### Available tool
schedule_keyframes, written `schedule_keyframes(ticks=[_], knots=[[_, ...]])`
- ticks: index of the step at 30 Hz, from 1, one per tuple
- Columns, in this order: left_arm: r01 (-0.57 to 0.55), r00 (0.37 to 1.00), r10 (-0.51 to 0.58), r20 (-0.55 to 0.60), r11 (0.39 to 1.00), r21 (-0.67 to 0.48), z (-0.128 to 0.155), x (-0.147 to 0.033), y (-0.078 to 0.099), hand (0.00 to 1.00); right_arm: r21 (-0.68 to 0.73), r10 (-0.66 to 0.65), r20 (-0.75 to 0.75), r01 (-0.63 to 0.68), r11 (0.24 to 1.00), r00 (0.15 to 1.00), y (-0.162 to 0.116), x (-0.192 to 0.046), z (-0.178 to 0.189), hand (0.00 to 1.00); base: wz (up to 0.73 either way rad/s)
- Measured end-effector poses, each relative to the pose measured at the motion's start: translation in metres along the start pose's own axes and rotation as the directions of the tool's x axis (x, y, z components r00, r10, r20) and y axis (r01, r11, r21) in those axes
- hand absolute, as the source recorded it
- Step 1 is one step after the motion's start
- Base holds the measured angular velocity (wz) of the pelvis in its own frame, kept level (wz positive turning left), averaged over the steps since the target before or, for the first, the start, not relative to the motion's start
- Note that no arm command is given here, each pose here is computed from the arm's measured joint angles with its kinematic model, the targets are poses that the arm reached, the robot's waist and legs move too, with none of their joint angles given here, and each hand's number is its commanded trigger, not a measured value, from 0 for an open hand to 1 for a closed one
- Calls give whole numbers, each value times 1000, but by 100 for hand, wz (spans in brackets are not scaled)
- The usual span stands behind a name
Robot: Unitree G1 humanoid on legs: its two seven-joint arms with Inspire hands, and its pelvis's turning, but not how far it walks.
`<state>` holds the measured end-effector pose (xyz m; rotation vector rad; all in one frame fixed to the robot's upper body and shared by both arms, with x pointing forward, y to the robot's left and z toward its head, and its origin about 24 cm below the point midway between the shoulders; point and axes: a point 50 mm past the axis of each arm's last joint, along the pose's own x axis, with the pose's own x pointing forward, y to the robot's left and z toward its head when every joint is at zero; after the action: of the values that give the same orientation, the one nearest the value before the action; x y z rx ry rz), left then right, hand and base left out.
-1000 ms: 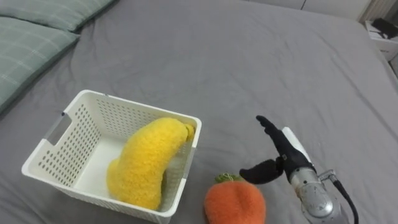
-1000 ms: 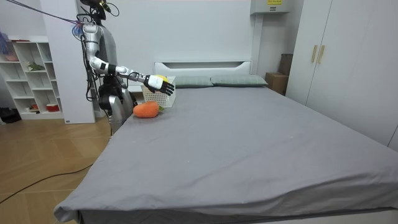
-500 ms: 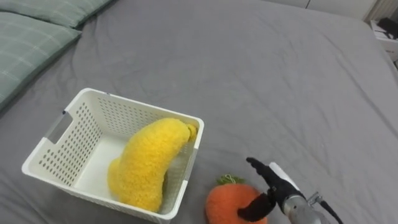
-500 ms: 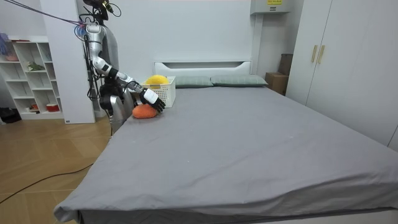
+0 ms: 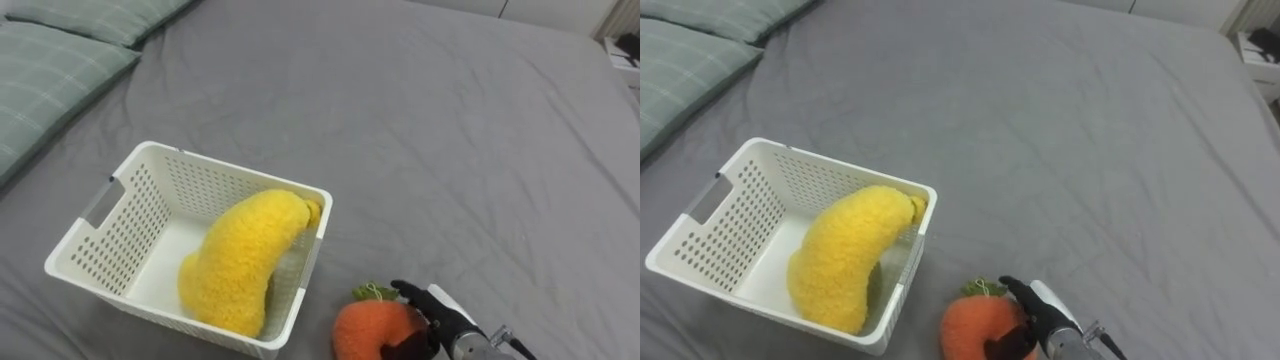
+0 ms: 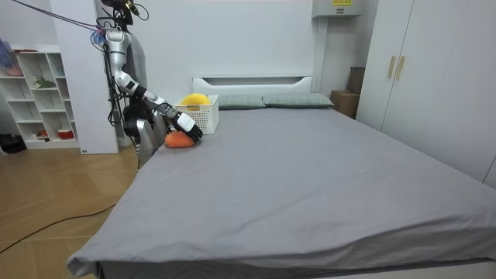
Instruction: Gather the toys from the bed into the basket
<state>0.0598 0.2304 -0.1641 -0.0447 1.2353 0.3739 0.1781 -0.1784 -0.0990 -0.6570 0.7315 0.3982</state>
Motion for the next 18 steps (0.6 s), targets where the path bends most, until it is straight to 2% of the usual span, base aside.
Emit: schedule_keyframes(ticks=[18], knots=[[26,1000,-26,17,1000,-8,4,0,-3,0,-15,24,-6,-24,1000,1000,6,2,0,100,0]])
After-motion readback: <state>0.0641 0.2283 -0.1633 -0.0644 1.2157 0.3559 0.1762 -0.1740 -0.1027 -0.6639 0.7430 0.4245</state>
